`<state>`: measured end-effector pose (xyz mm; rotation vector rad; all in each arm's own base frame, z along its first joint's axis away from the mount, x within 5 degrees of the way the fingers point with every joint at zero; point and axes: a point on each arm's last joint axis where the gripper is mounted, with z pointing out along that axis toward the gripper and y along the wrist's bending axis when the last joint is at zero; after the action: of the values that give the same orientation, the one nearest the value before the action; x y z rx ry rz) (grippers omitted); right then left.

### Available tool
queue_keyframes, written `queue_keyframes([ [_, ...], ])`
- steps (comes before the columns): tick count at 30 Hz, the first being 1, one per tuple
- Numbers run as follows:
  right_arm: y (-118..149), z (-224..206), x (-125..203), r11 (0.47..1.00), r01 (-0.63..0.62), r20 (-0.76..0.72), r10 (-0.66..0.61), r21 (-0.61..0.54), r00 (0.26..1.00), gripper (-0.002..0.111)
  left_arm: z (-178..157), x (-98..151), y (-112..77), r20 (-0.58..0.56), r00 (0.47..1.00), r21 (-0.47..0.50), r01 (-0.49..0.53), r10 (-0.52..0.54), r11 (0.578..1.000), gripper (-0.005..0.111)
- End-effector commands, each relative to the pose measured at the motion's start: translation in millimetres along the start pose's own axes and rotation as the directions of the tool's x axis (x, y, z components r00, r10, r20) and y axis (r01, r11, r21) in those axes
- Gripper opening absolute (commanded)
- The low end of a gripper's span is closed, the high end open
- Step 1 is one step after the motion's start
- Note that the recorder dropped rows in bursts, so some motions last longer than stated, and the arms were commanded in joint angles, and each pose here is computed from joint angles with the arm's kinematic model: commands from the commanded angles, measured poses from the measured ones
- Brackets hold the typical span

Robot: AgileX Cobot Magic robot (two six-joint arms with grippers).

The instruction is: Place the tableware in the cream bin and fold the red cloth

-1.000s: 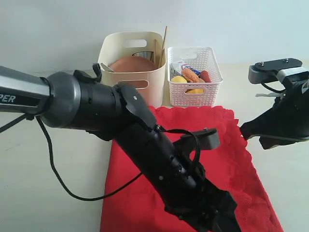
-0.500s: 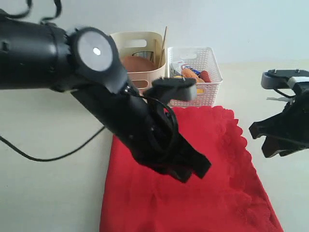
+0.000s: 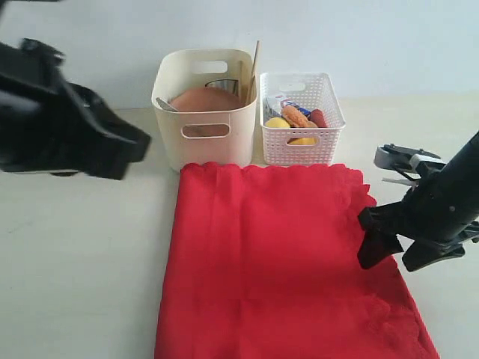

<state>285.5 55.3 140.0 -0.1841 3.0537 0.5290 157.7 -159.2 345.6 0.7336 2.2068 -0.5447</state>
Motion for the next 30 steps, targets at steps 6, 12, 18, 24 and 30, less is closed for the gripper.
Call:
queue_keyframes([
  [6, -5.4, 15.0, -4.2, 1.0, 0.004, -0.03, -0.005, -0.019, 1.0, 0.069, -72.7, 49.6, 25.9, 0.234, 0.972, -0.123, 0.038, -0.009, 0.992, 0.0],
  [12, -6.2, 18.1, -3.5, 1.0, 0.007, -0.046, -0.008, -0.023, 0.999, 0.069, -100.0, 81.0, 27.0, 0.332, 0.942, -0.159, 0.016, 0.038, 0.987, 0.0],
  [18, 1.4, 17.5, -1.8, 0.993, 0.035, -0.061, -0.042, -0.108, 0.997, 0.068, -110.4, 108.5, 28.3, 0.392, 0.917, -0.179, -0.001, 0.072, 0.984, 0.0],
  [24, 4.3, 17.1, -0.4, 0.989, 0.043, -0.074, -0.054, -0.141, 0.996, 0.061, -113.6, 125.2, 28.9, 0.46, 0.883, -0.181, -0.005, 0.089, 0.984, 0.0],
  [30, 4.4, 17.0, -0.1, 0.989, 0.043, -0.077, -0.054, -0.143, 0.996, 0.059, -104.7, 136.2, 30.7, 0.478, 0.874, -0.174, -0.005, 0.089, 0.985, 0.0],
])
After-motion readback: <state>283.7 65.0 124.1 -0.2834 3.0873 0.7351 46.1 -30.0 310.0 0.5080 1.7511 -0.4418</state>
